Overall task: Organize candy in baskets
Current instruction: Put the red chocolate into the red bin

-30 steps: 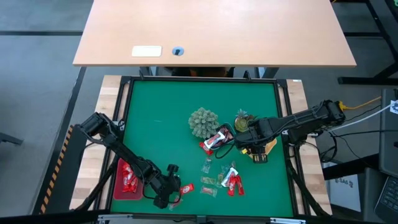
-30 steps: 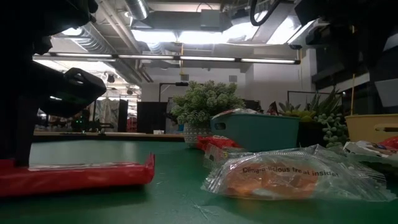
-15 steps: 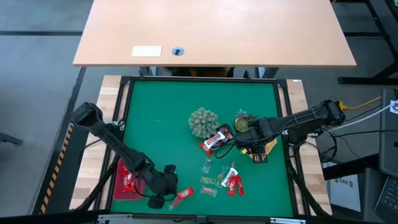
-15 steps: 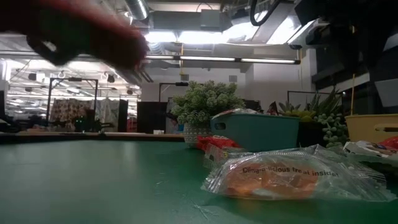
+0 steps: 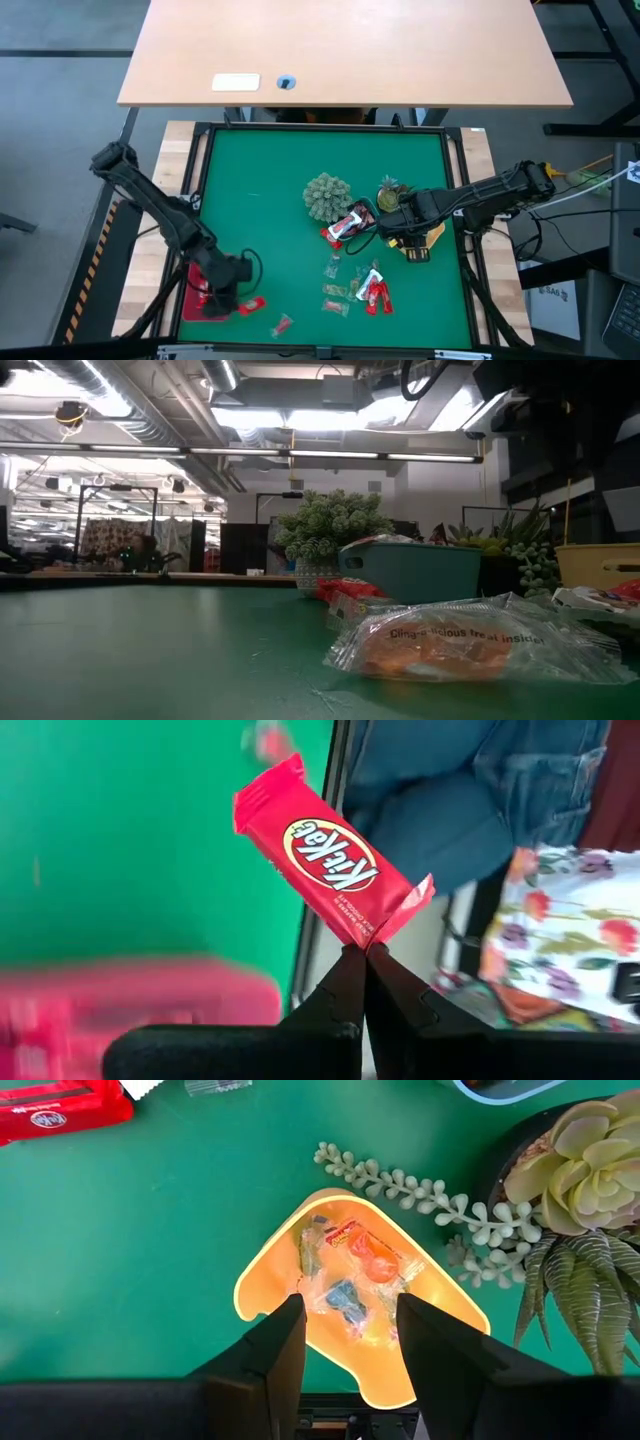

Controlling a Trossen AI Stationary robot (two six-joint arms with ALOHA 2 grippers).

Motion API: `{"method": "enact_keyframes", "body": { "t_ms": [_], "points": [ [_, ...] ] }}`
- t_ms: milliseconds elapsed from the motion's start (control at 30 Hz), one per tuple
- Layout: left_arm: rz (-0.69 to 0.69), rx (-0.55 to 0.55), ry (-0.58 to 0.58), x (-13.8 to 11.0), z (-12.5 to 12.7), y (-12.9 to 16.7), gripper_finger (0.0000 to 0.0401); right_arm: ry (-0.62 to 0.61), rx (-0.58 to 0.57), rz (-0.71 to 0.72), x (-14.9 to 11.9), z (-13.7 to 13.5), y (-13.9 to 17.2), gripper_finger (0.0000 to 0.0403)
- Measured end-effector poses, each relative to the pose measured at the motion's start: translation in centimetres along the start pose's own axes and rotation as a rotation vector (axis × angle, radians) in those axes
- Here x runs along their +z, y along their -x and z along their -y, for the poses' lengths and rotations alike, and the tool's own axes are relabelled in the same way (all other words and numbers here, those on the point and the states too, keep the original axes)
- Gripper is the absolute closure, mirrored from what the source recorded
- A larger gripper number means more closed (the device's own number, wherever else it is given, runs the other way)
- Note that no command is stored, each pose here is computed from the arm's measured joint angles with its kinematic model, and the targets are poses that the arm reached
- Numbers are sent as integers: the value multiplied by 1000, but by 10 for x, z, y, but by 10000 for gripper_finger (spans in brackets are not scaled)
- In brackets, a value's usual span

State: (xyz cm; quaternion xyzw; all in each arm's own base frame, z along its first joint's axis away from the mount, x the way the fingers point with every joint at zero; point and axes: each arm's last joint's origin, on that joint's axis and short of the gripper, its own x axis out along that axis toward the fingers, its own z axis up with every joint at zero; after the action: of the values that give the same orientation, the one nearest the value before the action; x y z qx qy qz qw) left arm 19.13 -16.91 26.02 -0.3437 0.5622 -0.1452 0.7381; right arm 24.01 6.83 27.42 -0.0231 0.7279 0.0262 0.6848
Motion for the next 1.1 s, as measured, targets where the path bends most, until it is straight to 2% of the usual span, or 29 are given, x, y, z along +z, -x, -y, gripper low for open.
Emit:
{"method": "enact_keyframes", "body": {
  "t_ms": [167,467,633,800,967,1100],
  "points": [
    [-125,19,173,-18,-3,19,401,0,0,0,0,0,0,244],
    [-312,242,421,-45,-20,32,401,0,2,9,1,0,0,244],
    [-241,370,509,-48,-28,34,401,0,5,26,3,-1,0,244],
    [-201,407,526,-47,-31,34,397,0,6,27,3,0,0,244],
    [-170,435,585,-48,-33,35,358,1,7,32,3,-1,0,244],
    [-99,456,571,-46,-34,35,322,2,18,76,7,-2,0,244]
  ]
}}
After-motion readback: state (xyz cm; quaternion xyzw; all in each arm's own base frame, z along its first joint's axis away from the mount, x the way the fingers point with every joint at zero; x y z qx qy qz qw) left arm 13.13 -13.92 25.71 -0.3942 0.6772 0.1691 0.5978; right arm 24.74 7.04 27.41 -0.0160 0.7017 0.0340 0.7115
